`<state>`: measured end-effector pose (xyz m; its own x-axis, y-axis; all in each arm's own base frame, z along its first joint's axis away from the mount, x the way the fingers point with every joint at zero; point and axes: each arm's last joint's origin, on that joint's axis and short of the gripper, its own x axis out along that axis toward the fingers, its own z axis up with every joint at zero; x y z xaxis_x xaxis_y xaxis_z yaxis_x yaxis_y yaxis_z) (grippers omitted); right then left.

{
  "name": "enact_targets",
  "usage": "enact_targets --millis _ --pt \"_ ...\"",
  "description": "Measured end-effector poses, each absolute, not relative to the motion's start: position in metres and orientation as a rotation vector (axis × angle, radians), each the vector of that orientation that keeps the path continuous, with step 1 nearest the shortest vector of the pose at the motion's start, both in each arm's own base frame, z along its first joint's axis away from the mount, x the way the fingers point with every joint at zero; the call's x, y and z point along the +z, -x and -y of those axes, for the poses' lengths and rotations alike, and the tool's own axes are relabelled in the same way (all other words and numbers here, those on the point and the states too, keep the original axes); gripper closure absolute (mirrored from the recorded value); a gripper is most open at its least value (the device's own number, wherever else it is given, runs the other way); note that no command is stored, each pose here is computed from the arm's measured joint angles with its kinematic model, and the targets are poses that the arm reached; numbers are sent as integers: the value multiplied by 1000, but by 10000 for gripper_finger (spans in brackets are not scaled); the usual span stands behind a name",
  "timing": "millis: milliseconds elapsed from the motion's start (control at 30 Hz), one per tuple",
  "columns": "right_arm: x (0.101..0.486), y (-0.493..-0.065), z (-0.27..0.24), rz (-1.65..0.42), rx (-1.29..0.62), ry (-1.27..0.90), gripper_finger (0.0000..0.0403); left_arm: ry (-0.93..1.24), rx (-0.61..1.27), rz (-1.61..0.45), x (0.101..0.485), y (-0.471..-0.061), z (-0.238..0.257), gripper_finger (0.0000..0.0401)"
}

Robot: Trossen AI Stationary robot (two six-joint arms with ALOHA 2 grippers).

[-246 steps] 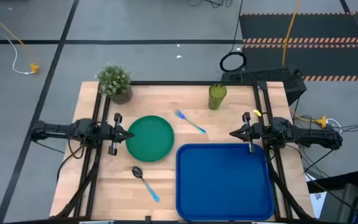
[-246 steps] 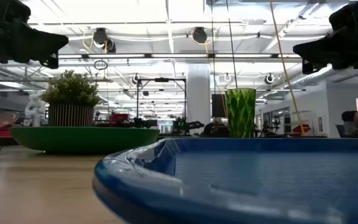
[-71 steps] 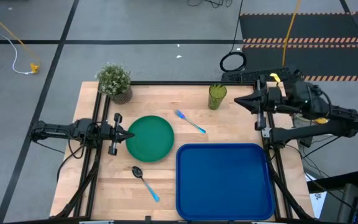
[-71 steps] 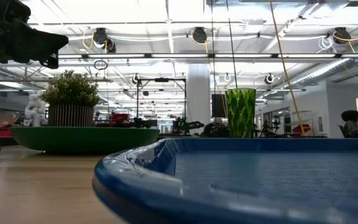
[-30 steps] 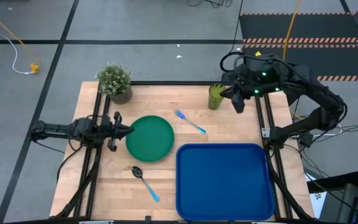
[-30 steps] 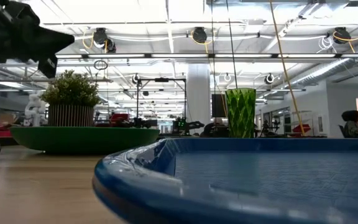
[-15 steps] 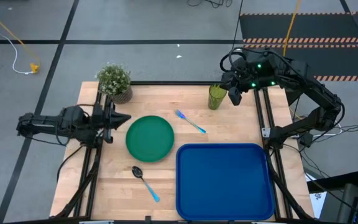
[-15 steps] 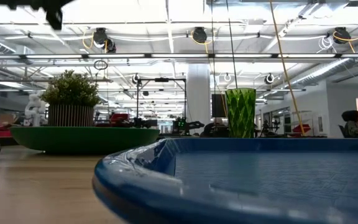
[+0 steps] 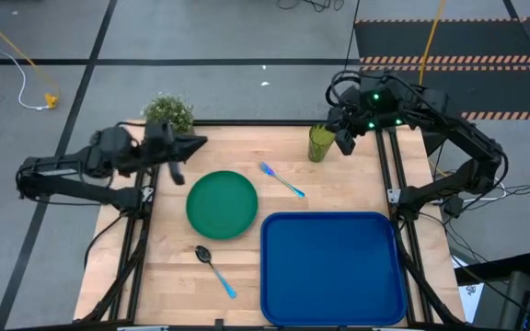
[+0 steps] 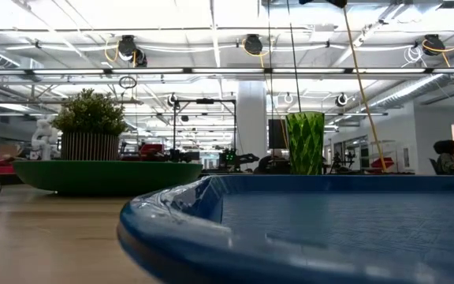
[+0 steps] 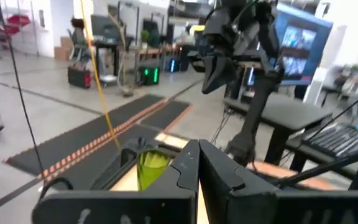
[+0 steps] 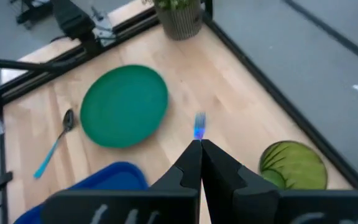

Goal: Pick and place plate/cup/fork/spoon on tray
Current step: Put the green cup on the blue tray

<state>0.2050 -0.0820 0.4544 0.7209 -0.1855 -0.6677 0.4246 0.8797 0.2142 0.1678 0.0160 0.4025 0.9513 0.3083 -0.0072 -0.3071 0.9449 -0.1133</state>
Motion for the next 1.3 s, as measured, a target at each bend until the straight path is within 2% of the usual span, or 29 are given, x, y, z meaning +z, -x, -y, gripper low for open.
enact_targets --millis 267,500,833,1033,1300 --pt "427 -213 84 -779 -347 -450 403 153 324 -148 425 -209 -30 394" --pt "394 -220 87 -884 -348 -446 403 210 330 -254 414 -240 -36 394" --pt "361 -224 94 -1022 -357 -98 401 244 307 -404 391 -257 -36 394" --pt "348 -229 105 -1028 -328 123 365 244 307 -440 387 -258 -36 394" --pt "322 -229 119 -1042 -333 172 290 234 333 -442 387 -257 -36 393"
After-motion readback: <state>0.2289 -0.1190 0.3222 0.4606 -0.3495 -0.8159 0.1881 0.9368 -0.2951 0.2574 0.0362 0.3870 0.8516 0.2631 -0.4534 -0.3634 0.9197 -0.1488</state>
